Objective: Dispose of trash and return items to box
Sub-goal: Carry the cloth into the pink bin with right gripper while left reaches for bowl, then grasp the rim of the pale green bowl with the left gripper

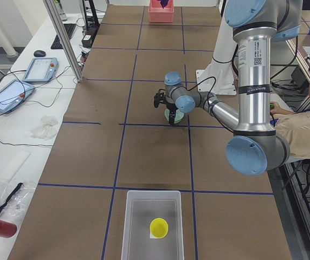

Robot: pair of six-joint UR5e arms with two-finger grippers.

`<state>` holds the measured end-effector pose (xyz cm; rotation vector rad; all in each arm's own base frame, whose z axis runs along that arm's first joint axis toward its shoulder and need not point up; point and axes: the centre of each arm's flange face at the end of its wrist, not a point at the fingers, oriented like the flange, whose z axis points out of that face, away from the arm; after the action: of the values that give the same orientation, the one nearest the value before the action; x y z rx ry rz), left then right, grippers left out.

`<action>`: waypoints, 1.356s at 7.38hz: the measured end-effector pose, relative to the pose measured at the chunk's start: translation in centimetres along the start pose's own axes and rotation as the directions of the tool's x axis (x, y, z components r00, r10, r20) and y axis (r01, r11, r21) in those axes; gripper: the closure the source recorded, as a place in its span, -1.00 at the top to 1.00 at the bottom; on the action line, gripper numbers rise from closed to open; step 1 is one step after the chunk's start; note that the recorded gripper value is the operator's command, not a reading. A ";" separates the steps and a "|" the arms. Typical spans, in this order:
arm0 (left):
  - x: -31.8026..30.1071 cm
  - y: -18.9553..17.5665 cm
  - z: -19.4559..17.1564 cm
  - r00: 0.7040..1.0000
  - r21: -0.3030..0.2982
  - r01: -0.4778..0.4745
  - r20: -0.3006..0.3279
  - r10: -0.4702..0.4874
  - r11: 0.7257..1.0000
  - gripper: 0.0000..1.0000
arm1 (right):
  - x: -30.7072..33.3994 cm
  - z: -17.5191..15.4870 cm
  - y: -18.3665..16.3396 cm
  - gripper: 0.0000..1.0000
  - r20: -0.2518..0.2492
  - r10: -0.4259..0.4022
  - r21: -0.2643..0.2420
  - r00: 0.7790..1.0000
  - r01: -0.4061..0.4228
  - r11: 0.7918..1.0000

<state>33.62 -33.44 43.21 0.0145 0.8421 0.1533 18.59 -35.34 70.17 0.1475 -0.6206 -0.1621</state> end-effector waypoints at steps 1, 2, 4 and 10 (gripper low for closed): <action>0.6 -1.0 1.1 1.000 0.001 0.012 -0.001 -0.012 1.000 0.85 | 0.9 0.9 0.3 -1.00 0.000 -0.025 -0.016 1.000 0.025 1.000; 0.8 -1.5 2.0 1.000 0.000 0.018 -0.002 -0.018 1.000 0.81 | 1.5 1.7 0.7 -1.00 -0.016 -0.050 -0.031 0.999 0.049 0.998; 0.9 -1.6 3.4 1.000 -0.008 0.021 -0.004 -0.021 1.000 0.70 | 3.2 4.0 1.8 -1.00 -0.039 -0.072 -0.044 0.997 0.070 0.997; 1.6 -0.9 4.4 1.000 -0.016 0.026 -0.015 -0.027 1.000 -1.00 | 3.9 6.5 1.4 1.00 -0.035 -0.027 -0.003 0.999 0.027 1.000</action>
<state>38.05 -33.91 44.83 -0.0126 0.8561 0.1351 18.05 -35.34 77.85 0.1561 -0.5834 -0.1861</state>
